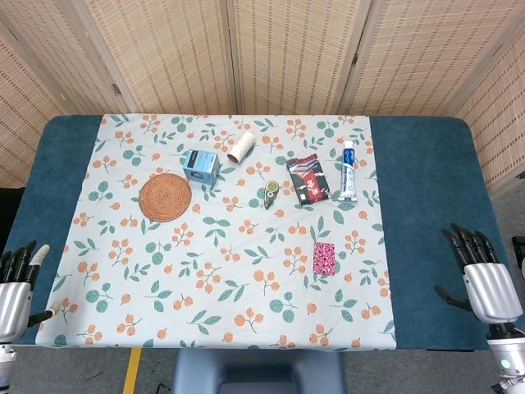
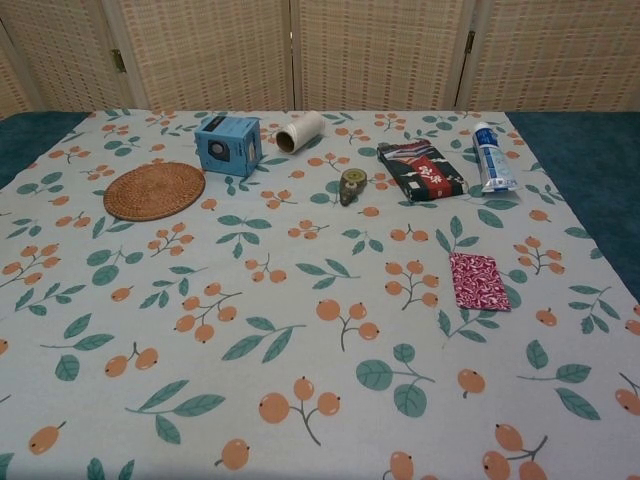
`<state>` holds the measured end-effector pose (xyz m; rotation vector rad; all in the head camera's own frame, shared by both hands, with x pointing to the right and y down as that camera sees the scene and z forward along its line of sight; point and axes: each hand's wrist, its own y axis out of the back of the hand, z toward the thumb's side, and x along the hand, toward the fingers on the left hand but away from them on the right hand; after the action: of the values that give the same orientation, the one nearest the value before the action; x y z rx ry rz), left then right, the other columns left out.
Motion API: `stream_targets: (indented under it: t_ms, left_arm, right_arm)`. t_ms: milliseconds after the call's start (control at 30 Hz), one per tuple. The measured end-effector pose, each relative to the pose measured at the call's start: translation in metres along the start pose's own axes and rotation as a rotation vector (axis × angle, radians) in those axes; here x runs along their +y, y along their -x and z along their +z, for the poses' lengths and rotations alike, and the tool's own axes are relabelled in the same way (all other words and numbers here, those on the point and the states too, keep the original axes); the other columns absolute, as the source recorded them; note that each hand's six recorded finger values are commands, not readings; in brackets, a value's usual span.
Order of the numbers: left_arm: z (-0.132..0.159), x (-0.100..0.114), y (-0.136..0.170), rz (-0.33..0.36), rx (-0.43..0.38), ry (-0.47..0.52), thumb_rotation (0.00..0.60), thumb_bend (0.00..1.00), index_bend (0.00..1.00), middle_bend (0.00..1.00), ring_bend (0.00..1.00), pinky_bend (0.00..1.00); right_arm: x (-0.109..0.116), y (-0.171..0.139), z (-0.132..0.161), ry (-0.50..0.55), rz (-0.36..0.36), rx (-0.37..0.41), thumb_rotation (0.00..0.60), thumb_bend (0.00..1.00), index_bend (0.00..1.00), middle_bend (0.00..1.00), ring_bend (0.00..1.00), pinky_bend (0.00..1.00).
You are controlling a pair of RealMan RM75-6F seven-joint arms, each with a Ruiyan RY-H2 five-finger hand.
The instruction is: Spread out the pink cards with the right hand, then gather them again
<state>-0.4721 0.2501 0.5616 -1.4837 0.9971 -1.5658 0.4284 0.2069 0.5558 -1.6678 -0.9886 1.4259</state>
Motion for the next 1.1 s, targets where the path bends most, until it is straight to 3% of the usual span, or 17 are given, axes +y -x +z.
stream_targets:
  t_ms: [333,433,533,700,767,1100]
  left_arm:
    - [0.001,-0.003,0.001,-0.011,-0.003,0.006,0.600,0.22,0.09,0.03,0.05,0.00]
    - [0.001,-0.005,0.002,-0.020,-0.005,0.008,0.600,0.22,0.09,0.03,0.06,0.00]
    - [0.001,-0.005,0.003,-0.020,-0.004,0.013,0.600,0.22,0.09,0.03,0.06,0.00]
    - [0.001,-0.006,0.005,-0.027,-0.007,0.016,0.600,0.22,0.10,0.03,0.07,0.00]
    - [0.001,-0.007,0.006,-0.030,-0.006,0.017,0.600,0.22,0.10,0.03,0.07,0.00]
    - [0.000,-0.008,0.009,-0.033,-0.006,0.030,0.600,0.22,0.12,0.03,0.09,0.00]
  right_arm:
    - [-0.011,0.007,0.009,0.027,0.073,0.027,0.596,0.21,0.03,0.06,0.05,0.00]
    - [-0.018,0.012,0.015,0.050,0.115,0.037,0.572,0.21,0.06,0.05,0.05,0.00]
    - [-0.025,0.018,0.022,0.069,0.161,0.053,0.514,0.21,0.08,0.05,0.03,0.00]
    - [-0.039,0.032,0.038,0.133,0.228,0.075,0.288,0.21,0.14,0.05,0.00,0.00]
    - [-0.045,0.036,0.044,0.160,0.250,0.084,0.238,0.21,0.18,0.04,0.00,0.00]
    - [-0.084,0.058,0.075,0.192,0.408,0.130,0.184,0.21,0.22,0.02,0.00,0.00]
